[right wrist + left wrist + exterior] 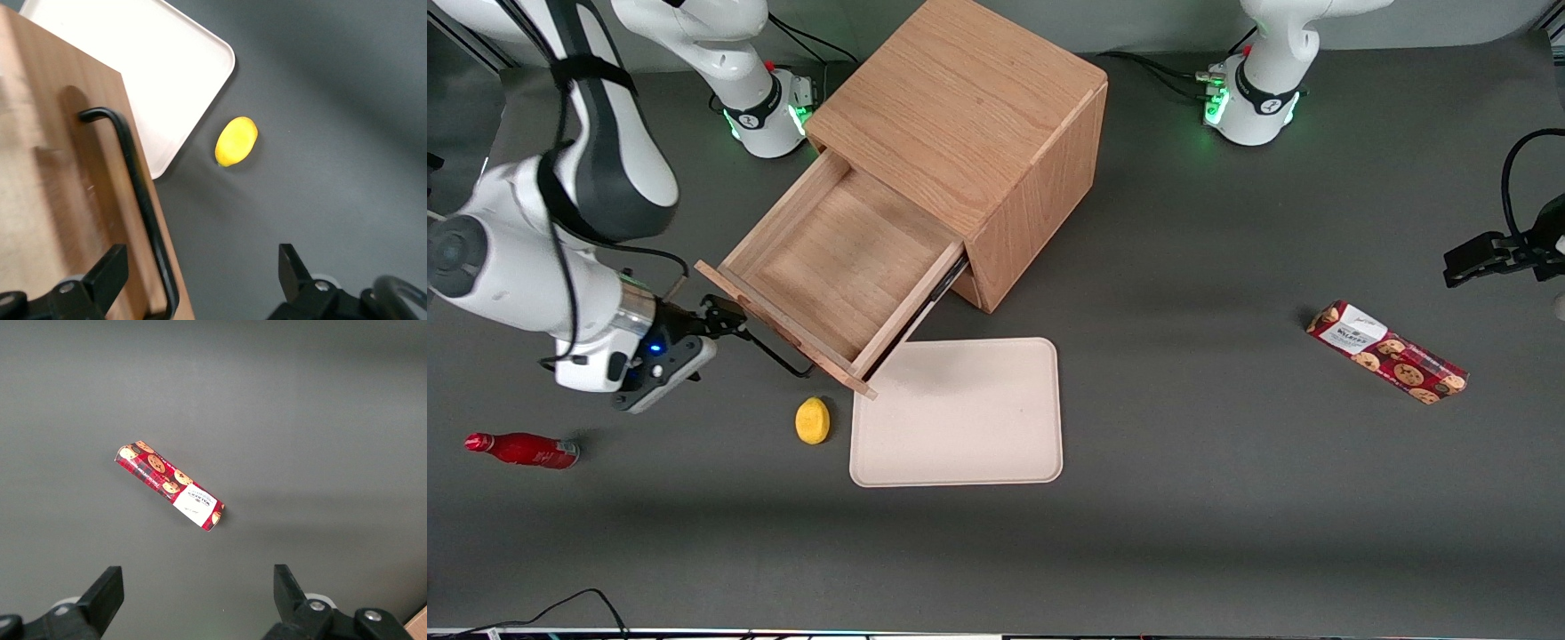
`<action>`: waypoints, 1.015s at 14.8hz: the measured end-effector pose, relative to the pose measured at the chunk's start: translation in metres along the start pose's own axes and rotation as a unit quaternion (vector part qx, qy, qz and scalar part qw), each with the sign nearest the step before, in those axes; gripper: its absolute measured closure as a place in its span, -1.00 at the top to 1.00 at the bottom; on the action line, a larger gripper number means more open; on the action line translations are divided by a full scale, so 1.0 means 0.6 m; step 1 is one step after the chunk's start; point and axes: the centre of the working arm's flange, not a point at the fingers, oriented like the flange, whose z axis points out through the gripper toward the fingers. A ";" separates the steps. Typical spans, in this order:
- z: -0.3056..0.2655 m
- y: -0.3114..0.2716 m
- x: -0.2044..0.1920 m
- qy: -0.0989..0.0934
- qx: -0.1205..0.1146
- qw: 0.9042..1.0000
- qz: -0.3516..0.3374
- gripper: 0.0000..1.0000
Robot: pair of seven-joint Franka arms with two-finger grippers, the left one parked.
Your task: Open upper drawer
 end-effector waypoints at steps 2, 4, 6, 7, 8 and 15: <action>-0.054 -0.003 -0.006 0.006 -0.006 1.000 0.018 1.00; -0.103 0.004 -0.032 0.010 -0.016 0.996 0.083 1.00; -0.149 0.023 -0.075 0.006 -0.022 0.988 0.155 1.00; -0.172 0.031 -0.097 0.004 -0.031 0.982 0.185 1.00; -0.198 0.033 -0.118 0.002 -0.043 0.977 0.209 1.00; -0.312 -0.007 -0.205 0.019 -0.078 0.945 0.316 1.00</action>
